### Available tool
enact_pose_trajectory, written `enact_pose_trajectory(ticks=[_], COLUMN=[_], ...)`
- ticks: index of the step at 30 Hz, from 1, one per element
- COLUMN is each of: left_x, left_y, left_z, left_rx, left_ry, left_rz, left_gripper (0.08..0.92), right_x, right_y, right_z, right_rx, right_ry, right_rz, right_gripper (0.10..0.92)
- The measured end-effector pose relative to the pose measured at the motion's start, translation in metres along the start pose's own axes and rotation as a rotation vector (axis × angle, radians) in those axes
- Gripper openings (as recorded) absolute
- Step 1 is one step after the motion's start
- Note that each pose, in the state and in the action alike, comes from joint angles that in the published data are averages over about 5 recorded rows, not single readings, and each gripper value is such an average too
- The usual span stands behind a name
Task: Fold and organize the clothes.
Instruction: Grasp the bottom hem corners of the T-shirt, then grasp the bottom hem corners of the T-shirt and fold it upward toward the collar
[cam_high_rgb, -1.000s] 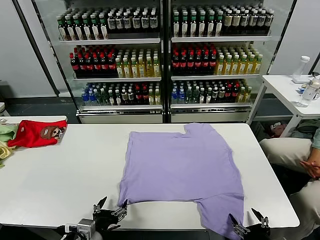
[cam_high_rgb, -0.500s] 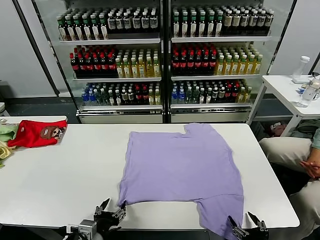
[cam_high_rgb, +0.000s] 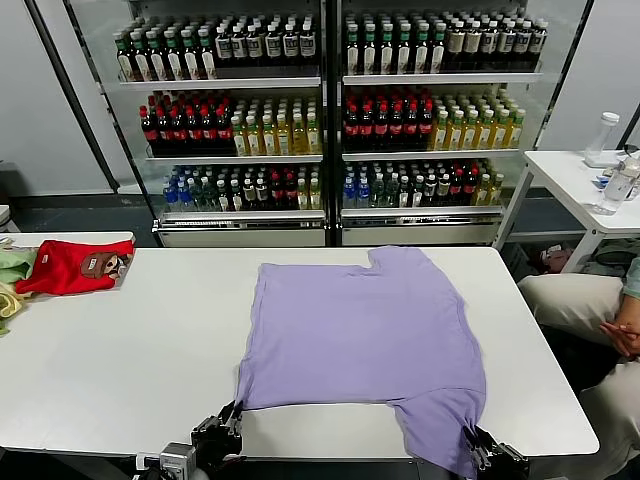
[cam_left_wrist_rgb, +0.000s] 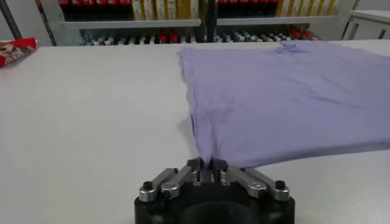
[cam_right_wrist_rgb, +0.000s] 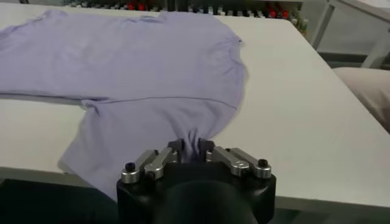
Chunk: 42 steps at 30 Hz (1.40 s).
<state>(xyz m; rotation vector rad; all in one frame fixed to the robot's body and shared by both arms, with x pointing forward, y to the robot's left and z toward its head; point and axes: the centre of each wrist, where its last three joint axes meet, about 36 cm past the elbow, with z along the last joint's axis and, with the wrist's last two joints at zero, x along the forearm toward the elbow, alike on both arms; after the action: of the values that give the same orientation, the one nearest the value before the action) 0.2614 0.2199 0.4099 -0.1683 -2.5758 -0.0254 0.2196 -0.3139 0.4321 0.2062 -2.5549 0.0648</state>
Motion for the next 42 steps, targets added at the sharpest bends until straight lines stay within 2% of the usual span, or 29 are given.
enact_pose_trajectory(ticks=[2,10,24,31,36,42], left_x=[0.001,0.013,0.076,0.102,0.099,0.072], left_y=[0.002,0.012,0.011,0.008,0.013,0.023], left_z=[-0.002,-0.011,-0.018,-0.020,-0.025,-0.033], left_rx=[0.001,0.008,-0.004,-0.010,-0.001,0.013], left_ry=[-0.008,-0.030,-0.014,-0.010,-0.043,-0.126], left_rz=[0.001,-0.005,-0.063,-0.093,-0.091,-0.075], left_gripper=[0.092,0.084,0.084,0.084,0.084,0.084], right_x=[0.003,0.024,0.048,0.042,0.024,-0.004], right_y=[0.000,0.002,0.014,0.015,0.009,0.003], right_z=[-0.005,-0.028,-0.044,-0.053,-0.064,-0.073], right_rx=[0.001,0.018,0.049,0.056,0.062,0.066], right_ry=[-0.012,-0.065,-0.094,-0.125,-0.169,-0.199], right_rz=[-0.005,-0.014,-0.043,-0.048,-0.042,-0.028], right_gripper=[0.113,0.113,0.113,0.113,0.113,0.113])
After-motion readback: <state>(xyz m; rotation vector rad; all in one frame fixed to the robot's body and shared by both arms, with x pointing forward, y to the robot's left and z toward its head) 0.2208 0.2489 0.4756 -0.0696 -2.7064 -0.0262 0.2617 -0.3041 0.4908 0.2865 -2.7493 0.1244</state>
